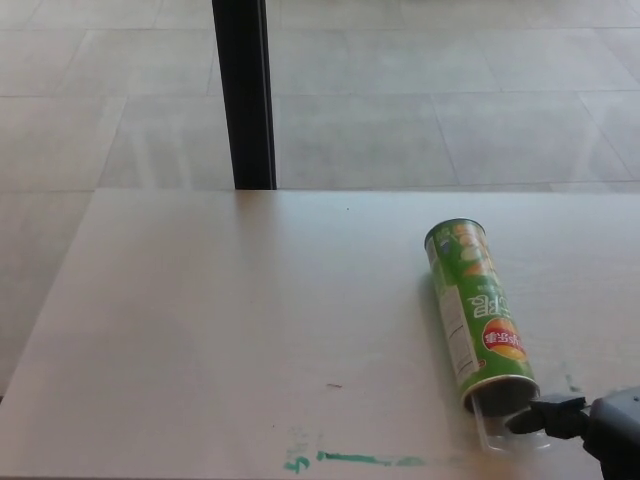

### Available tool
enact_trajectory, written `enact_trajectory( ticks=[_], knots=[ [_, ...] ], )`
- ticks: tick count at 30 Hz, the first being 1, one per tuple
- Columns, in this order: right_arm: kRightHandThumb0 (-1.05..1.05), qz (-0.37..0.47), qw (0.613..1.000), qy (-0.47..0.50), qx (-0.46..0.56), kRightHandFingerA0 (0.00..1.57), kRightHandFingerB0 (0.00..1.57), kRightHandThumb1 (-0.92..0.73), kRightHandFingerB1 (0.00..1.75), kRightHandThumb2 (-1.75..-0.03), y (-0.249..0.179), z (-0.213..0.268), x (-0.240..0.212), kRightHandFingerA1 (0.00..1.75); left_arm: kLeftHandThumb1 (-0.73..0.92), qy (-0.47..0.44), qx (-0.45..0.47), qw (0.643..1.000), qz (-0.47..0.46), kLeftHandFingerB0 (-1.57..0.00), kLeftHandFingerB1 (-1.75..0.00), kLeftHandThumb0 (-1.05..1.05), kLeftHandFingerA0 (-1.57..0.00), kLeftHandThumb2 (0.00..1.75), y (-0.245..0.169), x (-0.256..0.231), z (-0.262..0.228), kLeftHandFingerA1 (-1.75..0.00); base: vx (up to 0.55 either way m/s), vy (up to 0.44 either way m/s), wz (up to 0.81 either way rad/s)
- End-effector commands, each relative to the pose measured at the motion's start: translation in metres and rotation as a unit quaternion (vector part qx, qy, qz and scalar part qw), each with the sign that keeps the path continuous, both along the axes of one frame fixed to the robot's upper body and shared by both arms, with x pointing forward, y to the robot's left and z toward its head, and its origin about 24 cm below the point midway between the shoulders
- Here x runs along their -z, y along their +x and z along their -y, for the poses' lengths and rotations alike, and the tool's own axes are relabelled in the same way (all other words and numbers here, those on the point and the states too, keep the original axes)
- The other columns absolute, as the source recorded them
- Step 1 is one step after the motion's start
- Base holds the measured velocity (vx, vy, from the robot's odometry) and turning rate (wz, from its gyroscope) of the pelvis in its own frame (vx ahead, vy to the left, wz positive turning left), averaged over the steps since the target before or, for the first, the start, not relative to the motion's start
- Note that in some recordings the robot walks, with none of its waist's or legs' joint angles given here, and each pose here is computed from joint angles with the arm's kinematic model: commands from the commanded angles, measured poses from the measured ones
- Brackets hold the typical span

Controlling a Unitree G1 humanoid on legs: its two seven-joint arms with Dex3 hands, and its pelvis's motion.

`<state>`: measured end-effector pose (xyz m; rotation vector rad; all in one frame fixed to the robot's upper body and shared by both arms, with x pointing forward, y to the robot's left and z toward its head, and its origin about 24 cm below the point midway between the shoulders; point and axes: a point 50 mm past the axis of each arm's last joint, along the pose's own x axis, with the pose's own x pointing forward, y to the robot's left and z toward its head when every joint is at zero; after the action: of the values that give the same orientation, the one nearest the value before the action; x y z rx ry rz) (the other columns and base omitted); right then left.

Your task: Use the finger on the right hand of the robot to pull out the chips tray kept inside a container in the middle of the desk

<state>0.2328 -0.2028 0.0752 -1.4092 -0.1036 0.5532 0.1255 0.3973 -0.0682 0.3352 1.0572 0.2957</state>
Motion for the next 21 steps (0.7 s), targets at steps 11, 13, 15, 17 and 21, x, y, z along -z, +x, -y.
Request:
enact_trajectory(
  ticks=[11, 13, 15, 17, 21],
  knots=[
    [-0.21, -0.006, 0.997, -0.066, -0.035, 1.03, 0.45, -0.43, 0.48, -0.61, -0.003, -0.016, 0.017, 1.12, 0.73, 0.011, 0.006, 1.0, -0.001, -0.52, -0.52, -0.47, -0.56, 0.61, 0.0, -0.006, -0.007, -0.6, 0.0, 0.0, 0.0],
    [-0.22, -0.014, 0.997, -0.071, -0.032, 1.03, 0.45, -0.43, 0.47, -0.61, -0.006, -0.016, 0.021, 1.13, 0.74, 0.011, 0.006, 1.0, -0.001, -0.51, -0.53, -0.47, -0.55, 0.62, -0.001, -0.007, -0.008, -0.62, 0.0, 0.0, 0.0],
    [-0.2, -0.016, 0.996, -0.082, -0.036, 1.03, 0.46, -0.43, 0.46, -0.6, -0.008, -0.015, 0.024, 1.11, 0.74, 0.017, 0.011, 1.0, -0.009, -0.52, -0.52, -0.47, -0.57, 0.62, -0.002, -0.007, -0.009, -0.61, 0.0, 0.0, 0.0],
    [-0.21, -0.023, 0.996, -0.083, -0.037, 1.04, 0.45, -0.43, 0.47, -0.61, -0.012, -0.014, 0.027, 1.12, 0.73, 0.014, 0.008, 1.0, -0.005, -0.53, -0.53, -0.48, -0.56, 0.62, -0.002, -0.007, -0.009, -0.61, 0.0, 0.0, 0.0],
    [-0.22, -0.031, 0.995, -0.086, -0.04, 1.02, 0.47, -0.43, 0.47, -0.61, -0.019, -0.012, 0.031, 1.12, 0.73, 0.016, 0.005, 1.0, -0.009, -0.55, -0.53, -0.48, -0.58, 0.61, -0.005, -0.006, -0.009, -0.61, 0.0, 0.0, 0.0]
  ],
)
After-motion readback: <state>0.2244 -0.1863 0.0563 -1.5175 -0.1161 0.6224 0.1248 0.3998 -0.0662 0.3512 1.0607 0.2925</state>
